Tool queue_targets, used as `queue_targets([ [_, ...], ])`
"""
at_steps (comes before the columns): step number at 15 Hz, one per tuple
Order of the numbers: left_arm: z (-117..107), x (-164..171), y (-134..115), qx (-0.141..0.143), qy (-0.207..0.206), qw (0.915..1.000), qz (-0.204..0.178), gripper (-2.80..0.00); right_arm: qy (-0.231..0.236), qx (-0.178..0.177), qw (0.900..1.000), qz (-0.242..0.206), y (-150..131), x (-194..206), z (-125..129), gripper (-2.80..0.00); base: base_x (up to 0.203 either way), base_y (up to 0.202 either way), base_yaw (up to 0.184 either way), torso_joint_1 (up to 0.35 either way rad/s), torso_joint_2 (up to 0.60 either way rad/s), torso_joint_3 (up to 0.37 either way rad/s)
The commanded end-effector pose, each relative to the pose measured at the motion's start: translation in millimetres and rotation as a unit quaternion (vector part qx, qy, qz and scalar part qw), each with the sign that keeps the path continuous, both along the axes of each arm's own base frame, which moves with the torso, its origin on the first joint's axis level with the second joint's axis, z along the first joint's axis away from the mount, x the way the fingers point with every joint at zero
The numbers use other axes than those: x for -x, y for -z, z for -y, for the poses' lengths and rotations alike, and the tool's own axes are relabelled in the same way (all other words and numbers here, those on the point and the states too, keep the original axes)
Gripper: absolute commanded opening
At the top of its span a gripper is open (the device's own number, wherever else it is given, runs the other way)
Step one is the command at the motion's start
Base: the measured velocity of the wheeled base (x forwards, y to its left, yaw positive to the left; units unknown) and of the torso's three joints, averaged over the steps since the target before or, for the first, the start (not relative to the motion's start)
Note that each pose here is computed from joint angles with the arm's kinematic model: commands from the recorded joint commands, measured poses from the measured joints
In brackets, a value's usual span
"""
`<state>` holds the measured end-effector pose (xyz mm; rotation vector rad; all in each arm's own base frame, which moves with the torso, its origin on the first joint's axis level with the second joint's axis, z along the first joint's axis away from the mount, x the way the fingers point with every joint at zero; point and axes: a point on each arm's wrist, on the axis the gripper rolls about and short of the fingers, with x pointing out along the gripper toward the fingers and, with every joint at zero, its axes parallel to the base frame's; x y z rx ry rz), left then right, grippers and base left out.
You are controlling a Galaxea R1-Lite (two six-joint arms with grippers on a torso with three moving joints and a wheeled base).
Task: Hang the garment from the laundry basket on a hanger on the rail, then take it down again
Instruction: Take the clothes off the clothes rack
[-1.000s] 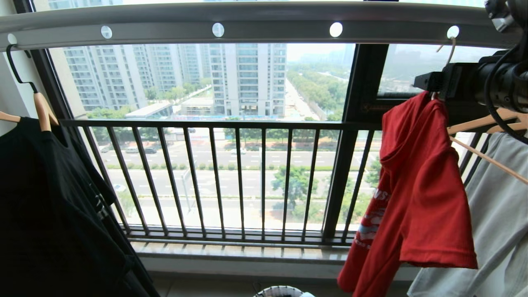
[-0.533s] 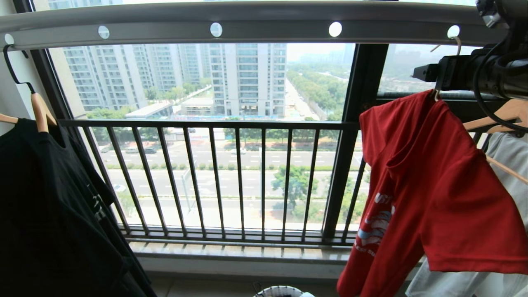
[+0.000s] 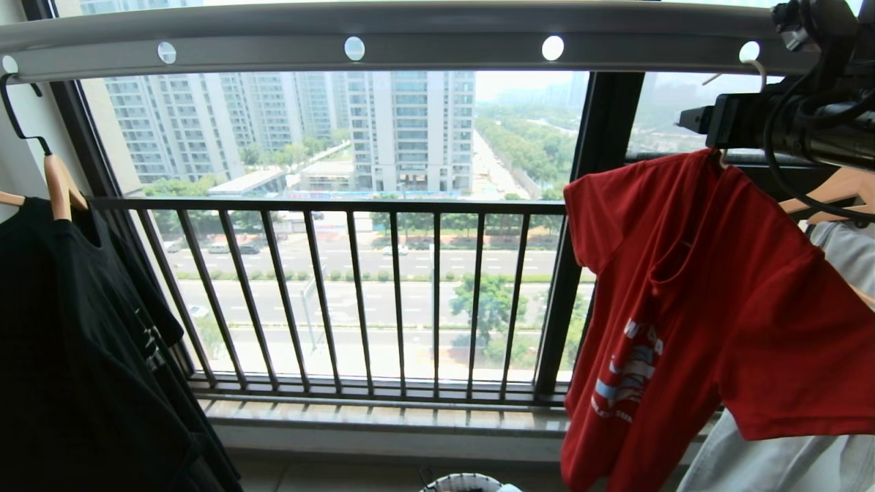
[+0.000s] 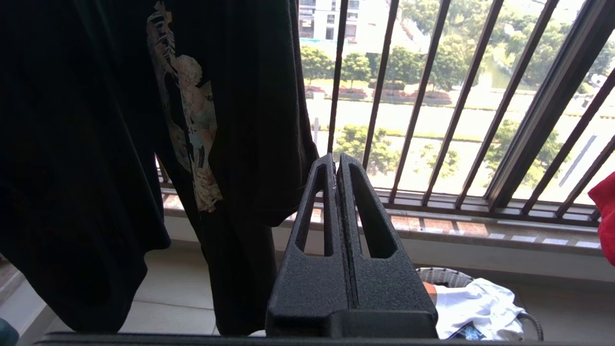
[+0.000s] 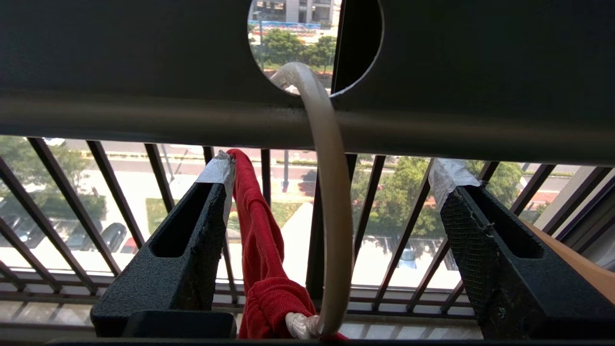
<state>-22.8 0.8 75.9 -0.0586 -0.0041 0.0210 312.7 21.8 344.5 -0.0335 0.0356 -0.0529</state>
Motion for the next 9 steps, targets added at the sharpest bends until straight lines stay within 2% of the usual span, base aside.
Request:
queue_targets([
  [1, 0.0, 0.0, -0.1, 0.000, 0.000, 1.0000, 0.001, -2.80, 0.000, 0.001, 1.000, -0.001, 0.6, -1.1, 0.2, -2.80, 0.000, 0.000, 0.000, 0.000, 0.00, 0.000],
  [9, 0.0, 0.0, -0.1, 0.000, 0.000, 1.0000, 0.000, -2.80, 0.001, 0.001, 1.000, 0.007, -4.3, 4.7, 0.7, -2.80, 0.000, 0.000, 0.000, 0.000, 0.00, 0.000],
])
